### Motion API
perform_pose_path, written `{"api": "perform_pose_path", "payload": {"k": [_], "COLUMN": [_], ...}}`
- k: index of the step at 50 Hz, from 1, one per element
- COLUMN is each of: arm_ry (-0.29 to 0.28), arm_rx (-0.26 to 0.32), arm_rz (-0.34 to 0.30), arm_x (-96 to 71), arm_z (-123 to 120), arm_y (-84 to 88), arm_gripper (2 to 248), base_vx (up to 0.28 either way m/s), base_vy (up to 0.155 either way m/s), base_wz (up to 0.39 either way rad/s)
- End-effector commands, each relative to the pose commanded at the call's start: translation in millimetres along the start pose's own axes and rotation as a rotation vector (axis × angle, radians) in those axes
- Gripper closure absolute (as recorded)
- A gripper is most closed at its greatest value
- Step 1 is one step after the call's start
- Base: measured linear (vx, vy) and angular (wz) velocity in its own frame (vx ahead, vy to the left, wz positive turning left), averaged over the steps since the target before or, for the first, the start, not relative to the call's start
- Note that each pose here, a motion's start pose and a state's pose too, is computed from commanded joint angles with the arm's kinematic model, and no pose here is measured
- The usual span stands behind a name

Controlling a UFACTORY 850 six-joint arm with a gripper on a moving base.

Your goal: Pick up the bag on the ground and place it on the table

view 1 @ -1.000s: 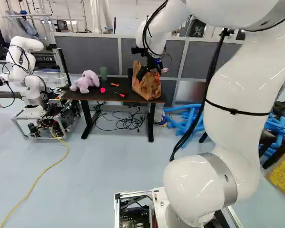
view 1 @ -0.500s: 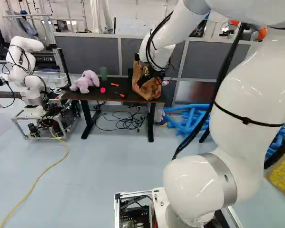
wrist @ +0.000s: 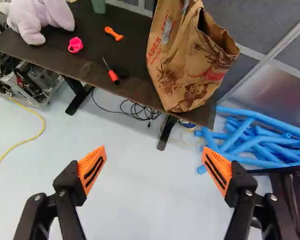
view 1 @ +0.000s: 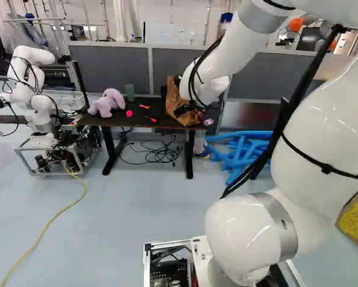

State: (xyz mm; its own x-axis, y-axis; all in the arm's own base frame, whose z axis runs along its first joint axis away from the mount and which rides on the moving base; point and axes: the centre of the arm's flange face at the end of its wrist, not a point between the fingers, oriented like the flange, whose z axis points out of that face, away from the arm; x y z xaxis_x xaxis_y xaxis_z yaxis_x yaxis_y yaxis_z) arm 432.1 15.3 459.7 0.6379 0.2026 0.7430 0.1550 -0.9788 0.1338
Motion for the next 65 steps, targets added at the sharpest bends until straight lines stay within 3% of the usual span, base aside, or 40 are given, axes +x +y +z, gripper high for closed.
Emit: {"api": "perform_pose_path", "payload": {"k": [33, 65], "arm_ry": [0.19, 0.312], "arm_rx": [-0.038, -0.059], "arm_rz": [0.102, 0.163], "arm_x": [-87.2, -144.4], "arm_z": [-25.2, -47.0], "arm_y": [-9.9, -17.8], "arm_gripper": [3, 3], "base_vx": [0.0, 0.0], "base_vy": [0.0, 0.0], "base_wz": [0.0, 0.0]}}
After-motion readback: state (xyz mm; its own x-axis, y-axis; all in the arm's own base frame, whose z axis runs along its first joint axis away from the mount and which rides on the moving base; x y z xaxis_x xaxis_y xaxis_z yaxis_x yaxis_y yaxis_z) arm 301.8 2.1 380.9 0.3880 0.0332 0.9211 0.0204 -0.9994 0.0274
